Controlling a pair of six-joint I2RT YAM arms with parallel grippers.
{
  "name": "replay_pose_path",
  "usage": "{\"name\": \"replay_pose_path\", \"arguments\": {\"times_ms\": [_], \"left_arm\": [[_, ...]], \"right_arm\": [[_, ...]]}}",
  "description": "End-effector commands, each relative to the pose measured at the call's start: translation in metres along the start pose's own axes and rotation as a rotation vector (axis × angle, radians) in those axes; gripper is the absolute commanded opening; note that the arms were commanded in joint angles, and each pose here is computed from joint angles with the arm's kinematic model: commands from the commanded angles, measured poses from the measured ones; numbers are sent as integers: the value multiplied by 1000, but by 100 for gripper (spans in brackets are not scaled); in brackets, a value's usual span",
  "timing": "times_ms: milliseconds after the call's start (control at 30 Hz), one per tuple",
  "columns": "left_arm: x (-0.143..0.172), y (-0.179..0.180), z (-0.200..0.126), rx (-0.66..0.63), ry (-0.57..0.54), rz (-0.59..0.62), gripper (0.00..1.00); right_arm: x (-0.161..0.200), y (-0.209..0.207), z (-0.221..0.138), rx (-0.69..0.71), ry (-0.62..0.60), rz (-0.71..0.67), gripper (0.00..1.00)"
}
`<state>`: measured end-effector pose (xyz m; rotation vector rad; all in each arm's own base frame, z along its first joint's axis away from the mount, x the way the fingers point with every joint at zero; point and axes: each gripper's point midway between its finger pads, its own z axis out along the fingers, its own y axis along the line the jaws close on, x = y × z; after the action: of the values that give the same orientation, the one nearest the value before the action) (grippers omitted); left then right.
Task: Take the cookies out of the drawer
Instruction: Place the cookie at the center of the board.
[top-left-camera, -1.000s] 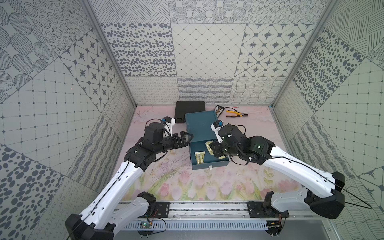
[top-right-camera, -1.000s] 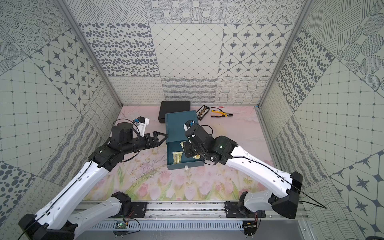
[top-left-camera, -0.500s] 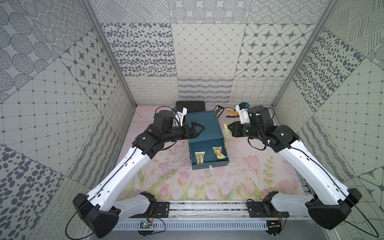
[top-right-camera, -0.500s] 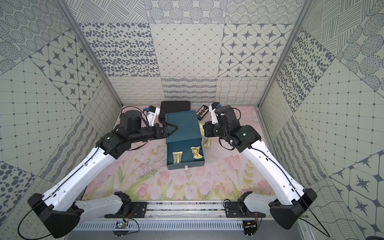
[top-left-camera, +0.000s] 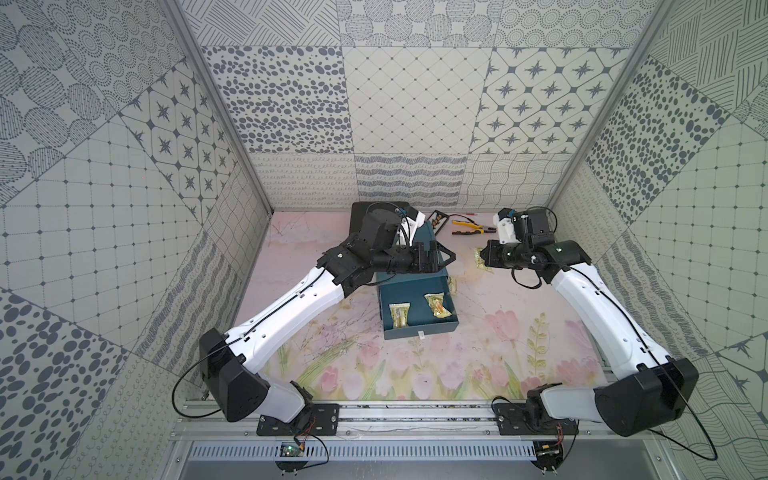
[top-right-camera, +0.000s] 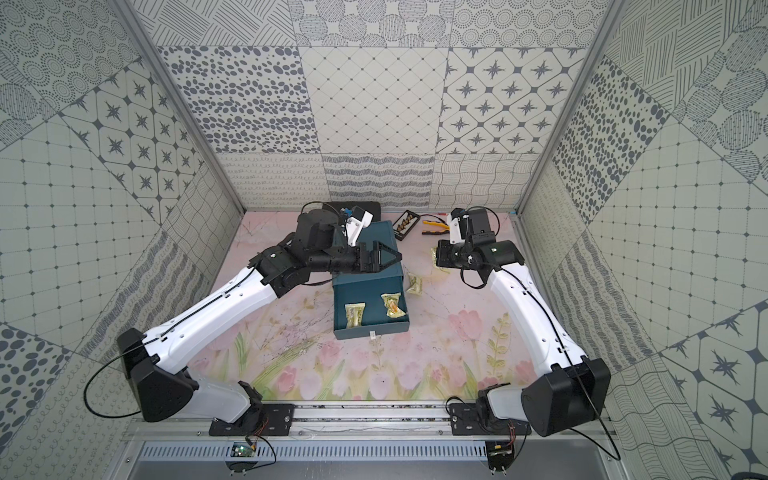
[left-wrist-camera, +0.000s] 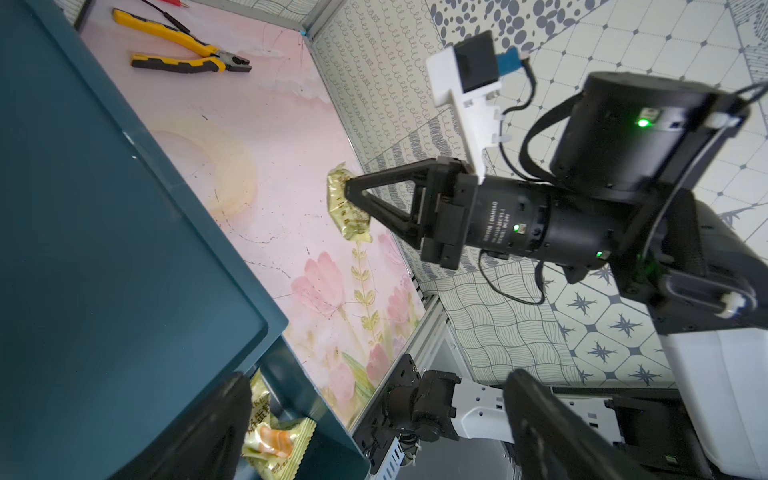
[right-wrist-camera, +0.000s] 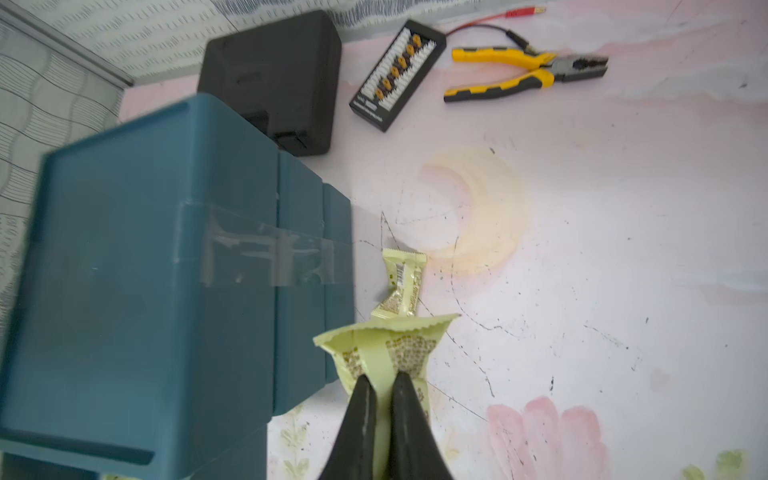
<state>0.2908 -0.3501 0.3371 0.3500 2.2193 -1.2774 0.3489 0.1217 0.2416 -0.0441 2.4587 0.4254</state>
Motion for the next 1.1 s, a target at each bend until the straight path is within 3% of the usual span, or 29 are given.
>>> {"name": "replay_pose_path", "arguments": {"times_ms": [0, 267, 367, 633, 1067], "left_arm": [[1, -23, 23, 76, 28, 22, 99], [2, -32, 38, 66, 42, 48, 99], [4, -27, 33, 30, 43, 73, 99], [-4, -3, 5, -57, -9, 84, 99], [-18, 42, -32, -135, -86, 26, 99]], "right_arm": [[0, -9, 15, 25, -21, -27, 4], [31, -25, 79, -3, 65, 46, 4], [37, -19, 96, -59, 78, 77, 4], [54, -38, 142, -3, 138, 113, 4], [74, -56, 172, 61, 175, 168, 5]]}}
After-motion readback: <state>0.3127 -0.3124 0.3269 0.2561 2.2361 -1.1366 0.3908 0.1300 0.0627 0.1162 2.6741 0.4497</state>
